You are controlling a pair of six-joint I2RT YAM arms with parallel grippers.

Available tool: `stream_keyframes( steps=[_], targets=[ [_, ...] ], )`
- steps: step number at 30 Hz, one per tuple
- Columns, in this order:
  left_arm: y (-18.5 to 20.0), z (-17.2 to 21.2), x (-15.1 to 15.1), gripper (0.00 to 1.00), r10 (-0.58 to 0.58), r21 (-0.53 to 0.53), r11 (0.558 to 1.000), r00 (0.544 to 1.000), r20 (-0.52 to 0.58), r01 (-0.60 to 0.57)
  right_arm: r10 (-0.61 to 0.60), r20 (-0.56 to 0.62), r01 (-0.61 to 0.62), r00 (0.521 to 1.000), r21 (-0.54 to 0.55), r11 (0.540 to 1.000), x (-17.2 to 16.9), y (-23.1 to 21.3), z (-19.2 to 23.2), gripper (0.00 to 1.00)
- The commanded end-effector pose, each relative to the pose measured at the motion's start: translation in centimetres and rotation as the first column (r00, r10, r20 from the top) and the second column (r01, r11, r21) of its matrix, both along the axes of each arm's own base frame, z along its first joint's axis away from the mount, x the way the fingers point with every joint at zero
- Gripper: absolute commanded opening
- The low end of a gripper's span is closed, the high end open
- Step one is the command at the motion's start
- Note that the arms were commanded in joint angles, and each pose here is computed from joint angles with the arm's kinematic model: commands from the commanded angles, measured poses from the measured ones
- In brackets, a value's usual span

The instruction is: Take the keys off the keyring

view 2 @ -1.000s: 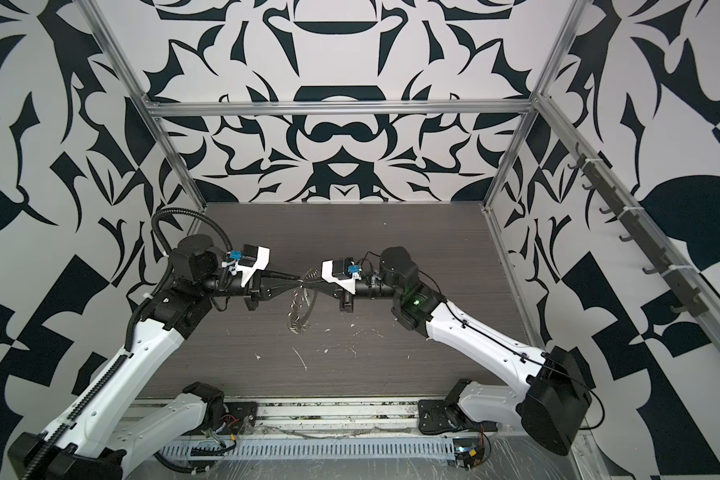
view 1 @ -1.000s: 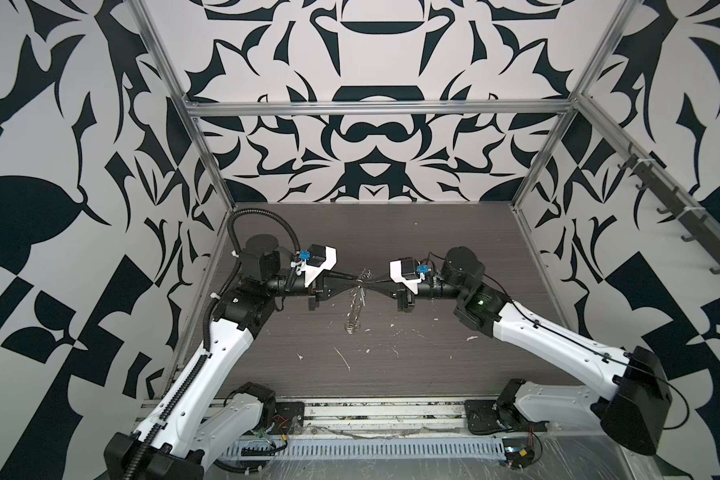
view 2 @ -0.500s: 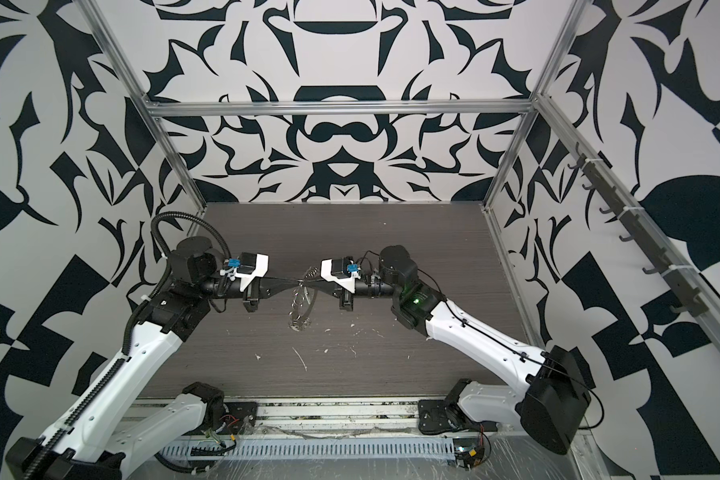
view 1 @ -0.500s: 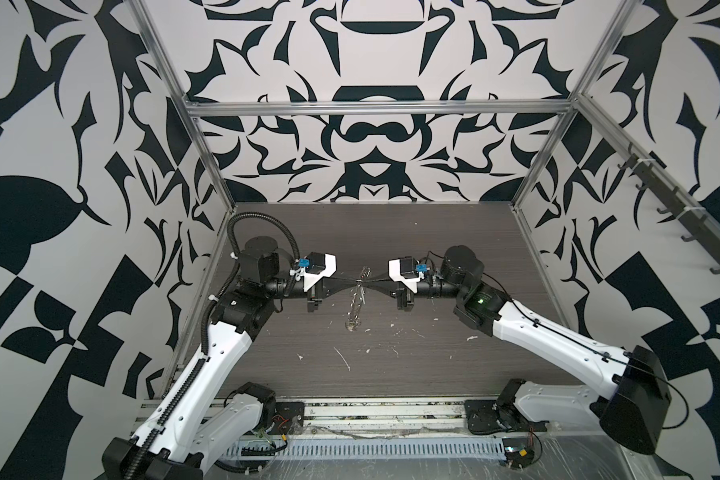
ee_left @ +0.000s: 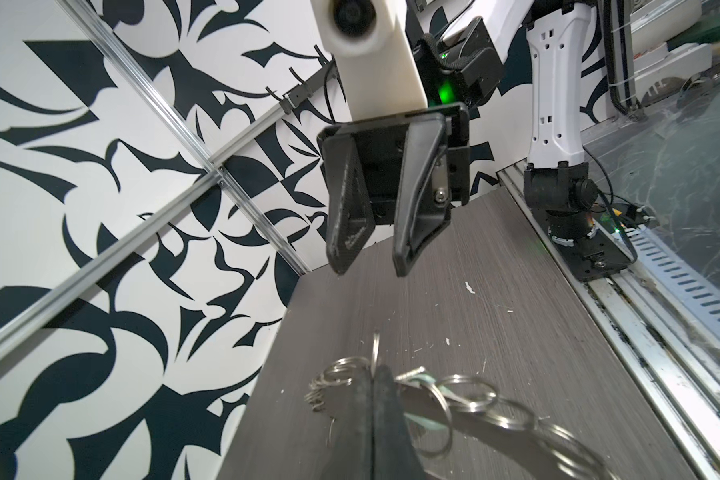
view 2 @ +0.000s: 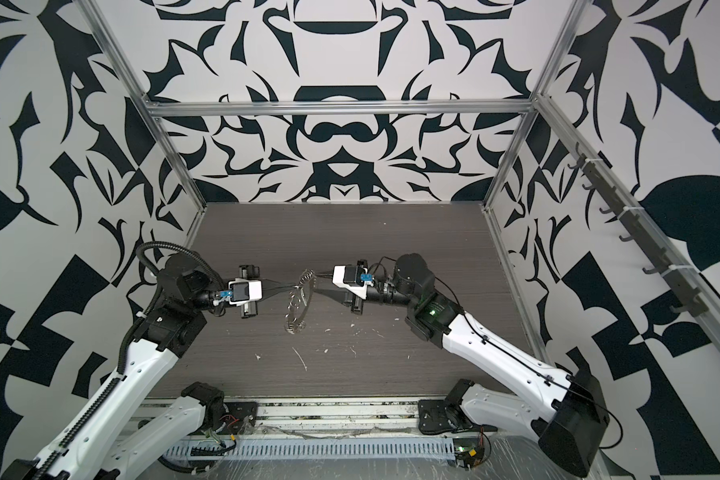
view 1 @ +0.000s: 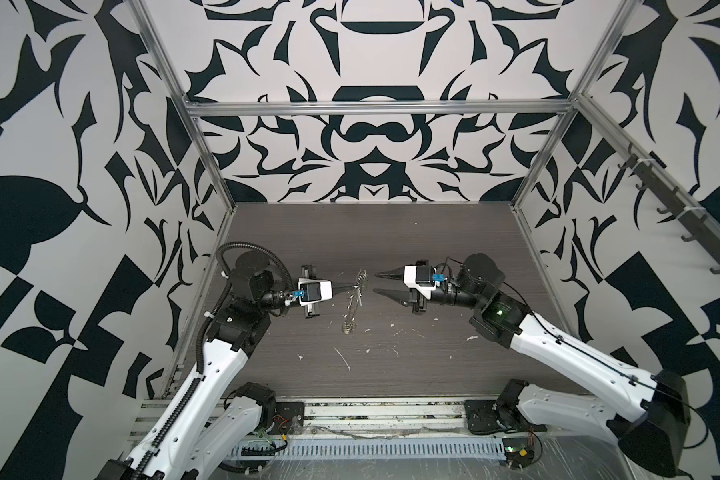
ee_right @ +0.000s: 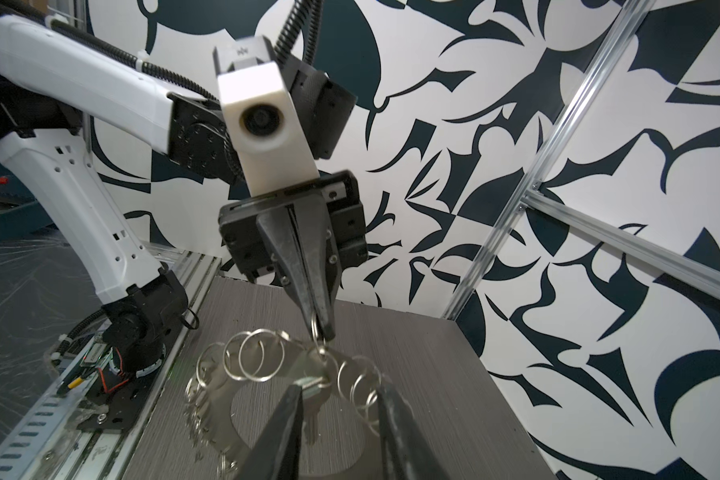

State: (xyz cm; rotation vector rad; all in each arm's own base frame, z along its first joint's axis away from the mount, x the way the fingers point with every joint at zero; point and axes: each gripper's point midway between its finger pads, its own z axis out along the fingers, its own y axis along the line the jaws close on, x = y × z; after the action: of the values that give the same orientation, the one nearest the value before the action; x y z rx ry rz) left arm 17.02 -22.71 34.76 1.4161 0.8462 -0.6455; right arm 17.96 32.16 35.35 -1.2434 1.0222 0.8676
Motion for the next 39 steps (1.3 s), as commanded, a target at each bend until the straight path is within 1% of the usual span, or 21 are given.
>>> stream_keyframes(
  steps=[1,4,7,9,13,17,22,28,39],
  targets=[
    [0.2,1.7,-1.1,0.0,-0.005,-0.041,0.999,0.988,0.152,0.011,-0.048,0.015,0.048,0.999,0.048,0.998,0.1,-0.7,0.8,0.34],
    [0.3,2.0,-1.4,0.0,0.006,-0.044,0.999,0.982,0.187,0.003,-0.074,0.006,0.073,0.997,0.061,0.995,0.1,-1.2,0.4,0.34],
    [0.4,2.2,-1.5,0.0,0.01,-0.046,0.999,0.98,0.198,-0.001,-0.092,0.002,0.092,0.996,0.071,0.993,0.1,-1.6,0.2,0.34],
    [0.3,2.3,-1.5,0.0,0.009,-0.049,0.999,0.984,0.18,-0.001,-0.102,0.0,0.102,0.995,0.074,0.992,0.1,-1.6,0.2,0.34],
    [0.2,2.4,-1.2,0.0,0.012,-0.043,0.999,0.994,0.107,-0.008,-0.12,-0.002,0.12,0.993,0.088,0.989,0.0,-1.3,0.1,0.35],
    [0.2,2.2,-1.0,0.0,0.019,-0.046,0.999,0.997,0.068,-0.016,-0.137,0.007,0.135,0.991,0.113,0.984,-0.3,-0.7,0.4,0.35],
    [0.2,2.1,-0.8,0.0,0.021,-0.051,0.999,0.999,0.032,-0.02,-0.122,0.014,0.119,0.992,0.128,0.985,-0.8,0.2,0.5,0.37],
    [0.2,1.9,-0.6,0.0,0.029,-0.054,0.998,1.0,0.007,-0.029,-0.152,0.017,0.148,0.988,0.159,0.976,-0.8,0.7,0.6,0.44],
    [0.3,2.0,-0.9,0.0,0.03,-0.06,0.998,1.0,-0.008,-0.03,-0.163,0.025,0.156,0.986,0.194,0.969,-0.6,2.2,0.6,0.45]
  ],
)
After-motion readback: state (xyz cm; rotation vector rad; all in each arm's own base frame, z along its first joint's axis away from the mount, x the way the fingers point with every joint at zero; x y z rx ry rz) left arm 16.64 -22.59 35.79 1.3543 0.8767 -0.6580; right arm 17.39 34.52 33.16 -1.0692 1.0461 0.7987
